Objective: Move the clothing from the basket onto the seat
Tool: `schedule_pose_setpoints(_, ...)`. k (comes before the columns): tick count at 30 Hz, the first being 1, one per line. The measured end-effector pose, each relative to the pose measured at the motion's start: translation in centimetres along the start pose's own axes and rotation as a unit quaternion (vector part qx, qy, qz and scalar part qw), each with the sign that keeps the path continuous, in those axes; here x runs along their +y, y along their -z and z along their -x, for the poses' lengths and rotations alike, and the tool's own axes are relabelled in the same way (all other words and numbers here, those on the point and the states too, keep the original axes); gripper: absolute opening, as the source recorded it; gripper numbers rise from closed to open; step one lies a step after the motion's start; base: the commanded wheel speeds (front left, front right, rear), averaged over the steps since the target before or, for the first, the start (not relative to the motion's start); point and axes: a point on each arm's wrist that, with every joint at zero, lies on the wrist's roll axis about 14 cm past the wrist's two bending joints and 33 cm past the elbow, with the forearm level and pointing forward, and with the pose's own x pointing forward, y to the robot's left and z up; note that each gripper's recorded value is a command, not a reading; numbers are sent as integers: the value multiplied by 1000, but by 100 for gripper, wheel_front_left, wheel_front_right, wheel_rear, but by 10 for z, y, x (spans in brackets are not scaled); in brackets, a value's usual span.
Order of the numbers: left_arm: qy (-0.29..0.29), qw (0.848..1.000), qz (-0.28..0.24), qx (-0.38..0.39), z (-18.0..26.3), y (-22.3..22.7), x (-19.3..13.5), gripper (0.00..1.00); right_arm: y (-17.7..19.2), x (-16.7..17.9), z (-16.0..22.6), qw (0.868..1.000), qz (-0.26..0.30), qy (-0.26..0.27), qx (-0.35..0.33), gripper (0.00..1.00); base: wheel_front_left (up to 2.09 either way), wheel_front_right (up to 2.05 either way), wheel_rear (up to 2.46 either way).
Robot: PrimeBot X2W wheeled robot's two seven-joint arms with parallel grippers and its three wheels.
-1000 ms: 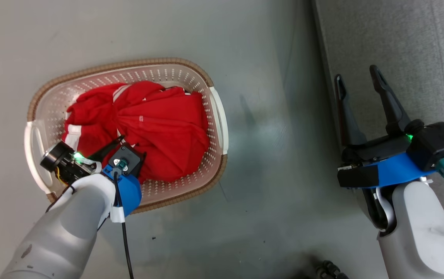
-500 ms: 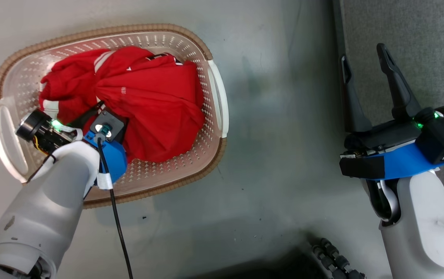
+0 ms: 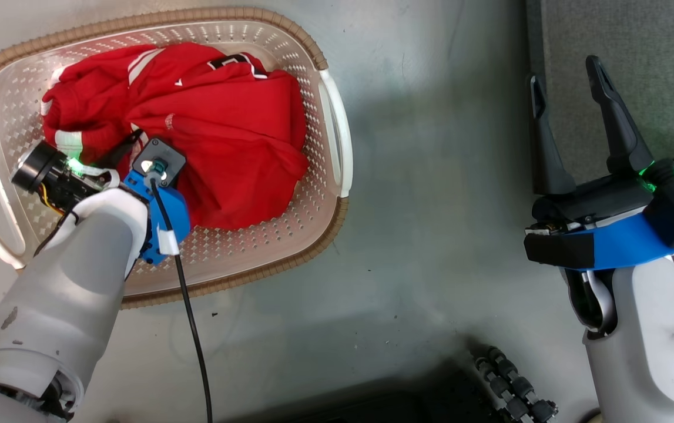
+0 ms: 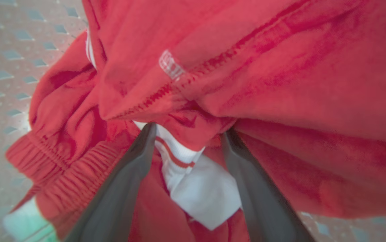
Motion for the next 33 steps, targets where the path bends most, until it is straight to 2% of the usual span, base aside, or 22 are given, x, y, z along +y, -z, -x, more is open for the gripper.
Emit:
schedule_pose_setpoints(5, 0, 1000, 1, 13, -4, 4, -1, 100, 4, 1, -3, 1000, 0, -2, 2, 100, 0, 0, 0)
schedule_pose_setpoints(6, 1, 1000, 1, 14, -5, 5, -1, 74, 4, 1, -3, 1000, 0, -2, 2, 100, 0, 0, 0)
schedule_pose_setpoints(7, 1, 1000, 0, 16, -5, 6, -1, 35, 4, 1, -4, 1000, 0, -2, 2, 100, 0, 0, 0)
schedule_pose_setpoints(8, 1, 1000, -1, 17, -5, 6, -1, 0, 4, 1, -4, 1000, 0, -2, 2, 100, 0, 0, 0)
schedule_pose_setpoints(17, -2, 1000, 0, -2, 0, -7, -2, 0, -4, 1, -5, 1000, -1, -3, -7, 100, 0, 0, 0)
schedule_pose_setpoints(33, -21, 993, 6, -116, 47, -78, -7, 0, -55, 11, -1, 998, -4, -16, -60, 100, 0, 0, 0)
